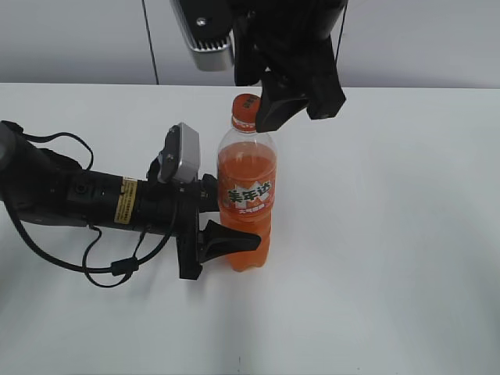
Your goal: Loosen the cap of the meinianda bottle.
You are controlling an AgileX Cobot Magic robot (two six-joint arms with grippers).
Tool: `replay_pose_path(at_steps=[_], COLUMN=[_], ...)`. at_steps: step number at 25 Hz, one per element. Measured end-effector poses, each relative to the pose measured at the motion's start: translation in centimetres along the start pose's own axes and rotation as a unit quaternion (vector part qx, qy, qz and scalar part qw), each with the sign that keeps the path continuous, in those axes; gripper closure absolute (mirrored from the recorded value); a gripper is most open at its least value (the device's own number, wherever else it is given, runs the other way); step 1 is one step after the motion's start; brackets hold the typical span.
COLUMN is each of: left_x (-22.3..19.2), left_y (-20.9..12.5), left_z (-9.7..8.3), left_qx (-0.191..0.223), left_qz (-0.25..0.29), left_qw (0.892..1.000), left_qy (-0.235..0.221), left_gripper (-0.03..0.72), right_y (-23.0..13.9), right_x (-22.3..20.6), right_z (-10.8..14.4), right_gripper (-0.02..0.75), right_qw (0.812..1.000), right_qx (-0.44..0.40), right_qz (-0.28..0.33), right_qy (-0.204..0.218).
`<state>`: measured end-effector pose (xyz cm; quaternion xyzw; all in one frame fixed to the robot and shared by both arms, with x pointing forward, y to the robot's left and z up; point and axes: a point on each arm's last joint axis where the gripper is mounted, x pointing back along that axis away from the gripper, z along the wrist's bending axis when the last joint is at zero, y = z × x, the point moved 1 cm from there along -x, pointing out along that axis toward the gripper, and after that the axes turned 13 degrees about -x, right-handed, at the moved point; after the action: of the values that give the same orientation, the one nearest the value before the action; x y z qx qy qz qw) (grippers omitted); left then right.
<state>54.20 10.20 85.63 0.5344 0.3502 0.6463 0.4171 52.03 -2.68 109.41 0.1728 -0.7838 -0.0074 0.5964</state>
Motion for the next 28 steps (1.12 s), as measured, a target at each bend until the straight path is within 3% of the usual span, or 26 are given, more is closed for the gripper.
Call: replay_pose_path(at_steps=[7, 11, 14, 18, 19, 20, 23, 28], left_x=[0.0, 0.0, 0.0, 0.0, 0.0, 0.0, 0.0, 0.0], left_y=[0.0, 0.0, 0.0, 0.0, 0.0, 0.0, 0.0, 0.0], left_z=[0.0, 0.0, 0.0, 0.0, 0.0, 0.0, 0.0, 0.0], left_qx=[0.000, 0.000, 0.000, 0.000, 0.000, 0.000, 0.000, 0.000], left_qz=[0.000, 0.000, 0.000, 0.000, 0.000, 0.000, 0.000, 0.000], left_qw=[1.000, 1.000, 1.000, 1.000, 1.000, 1.000, 1.000, 1.000], left_qy=[0.000, 0.000, 0.000, 0.000, 0.000, 0.000, 0.000, 0.000], left_gripper=[0.279, 0.279, 0.279, 0.279, 0.279, 0.279, 0.279, 0.279], right_y=[0.7, 1.0, 1.1, 0.8, 0.7, 0.5, 0.0, 0.1], right_x=[1.5, 3.2, 3.6, 3.6, 3.6, 3.6, 3.4, 1.9], right_z=[0.5, 1.0, 0.7, 0.3, 0.2, 0.2, 0.3, 0.3], right_gripper=[0.277, 0.277, 0.277, 0.278, 0.279, 0.278, 0.278, 0.278], right_qw=[0.999, 0.987, 0.942, 0.816, 0.788, 0.771, 0.752, 0.744], right_qx=[-0.024, -0.141, -0.324, -0.572, -0.611, -0.633, -0.657, -0.668], right_qz=[-0.042, -0.070, -0.084, -0.083, -0.080, -0.073, -0.045, -0.023], right_qy=[0.005, 0.007, 0.004, 0.000, -0.002, -0.007, -0.015, -0.003])
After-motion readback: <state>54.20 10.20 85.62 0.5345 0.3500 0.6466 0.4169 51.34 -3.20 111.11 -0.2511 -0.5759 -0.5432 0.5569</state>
